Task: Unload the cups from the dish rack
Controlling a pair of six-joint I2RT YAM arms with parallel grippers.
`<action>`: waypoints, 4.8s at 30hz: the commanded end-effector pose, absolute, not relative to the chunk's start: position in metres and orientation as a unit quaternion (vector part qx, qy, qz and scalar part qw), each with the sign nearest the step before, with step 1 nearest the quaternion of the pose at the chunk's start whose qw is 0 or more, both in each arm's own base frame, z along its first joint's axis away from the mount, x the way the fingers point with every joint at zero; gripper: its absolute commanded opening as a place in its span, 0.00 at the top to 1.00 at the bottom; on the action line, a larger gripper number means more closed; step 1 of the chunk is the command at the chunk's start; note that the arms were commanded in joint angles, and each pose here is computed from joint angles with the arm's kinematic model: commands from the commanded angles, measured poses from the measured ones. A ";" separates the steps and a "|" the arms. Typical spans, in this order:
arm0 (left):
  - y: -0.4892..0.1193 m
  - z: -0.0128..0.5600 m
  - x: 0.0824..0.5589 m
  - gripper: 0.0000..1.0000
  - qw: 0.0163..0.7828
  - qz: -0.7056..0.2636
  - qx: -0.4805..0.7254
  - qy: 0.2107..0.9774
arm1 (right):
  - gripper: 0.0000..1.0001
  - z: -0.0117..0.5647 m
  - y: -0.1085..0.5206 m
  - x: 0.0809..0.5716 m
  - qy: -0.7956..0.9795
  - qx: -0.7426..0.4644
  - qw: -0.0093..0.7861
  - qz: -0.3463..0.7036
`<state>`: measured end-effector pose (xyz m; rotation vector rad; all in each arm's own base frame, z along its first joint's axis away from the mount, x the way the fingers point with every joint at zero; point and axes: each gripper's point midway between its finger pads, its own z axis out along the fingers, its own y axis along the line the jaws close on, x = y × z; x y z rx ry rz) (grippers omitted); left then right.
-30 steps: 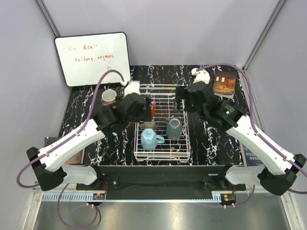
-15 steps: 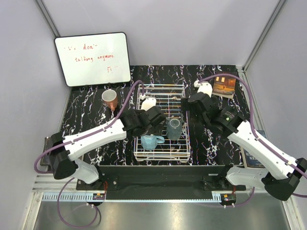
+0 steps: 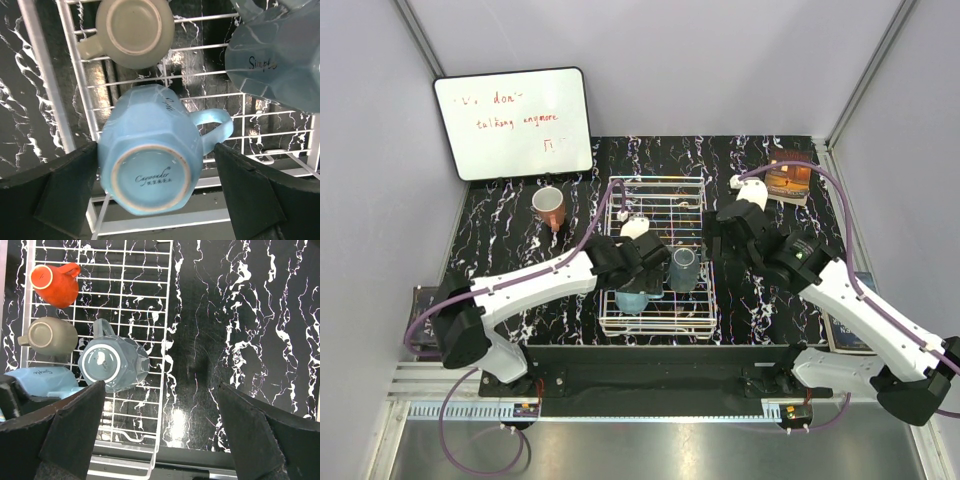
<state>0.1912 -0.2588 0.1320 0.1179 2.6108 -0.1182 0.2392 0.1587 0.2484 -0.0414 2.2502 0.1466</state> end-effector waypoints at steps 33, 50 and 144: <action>-0.259 0.073 0.184 0.01 0.233 -0.023 0.062 0.970 | 0.00 0.234 0.158 0.229 0.909 -0.025 0.412 0.064; -0.244 0.145 0.190 0.01 0.291 -0.050 0.046 0.954 | 0.00 0.220 0.179 0.236 0.917 -0.048 0.388 0.074; -0.275 0.348 0.197 0.01 0.473 -0.541 -0.007 0.695 | 1.00 0.388 0.252 0.231 0.612 -0.001 0.329 0.719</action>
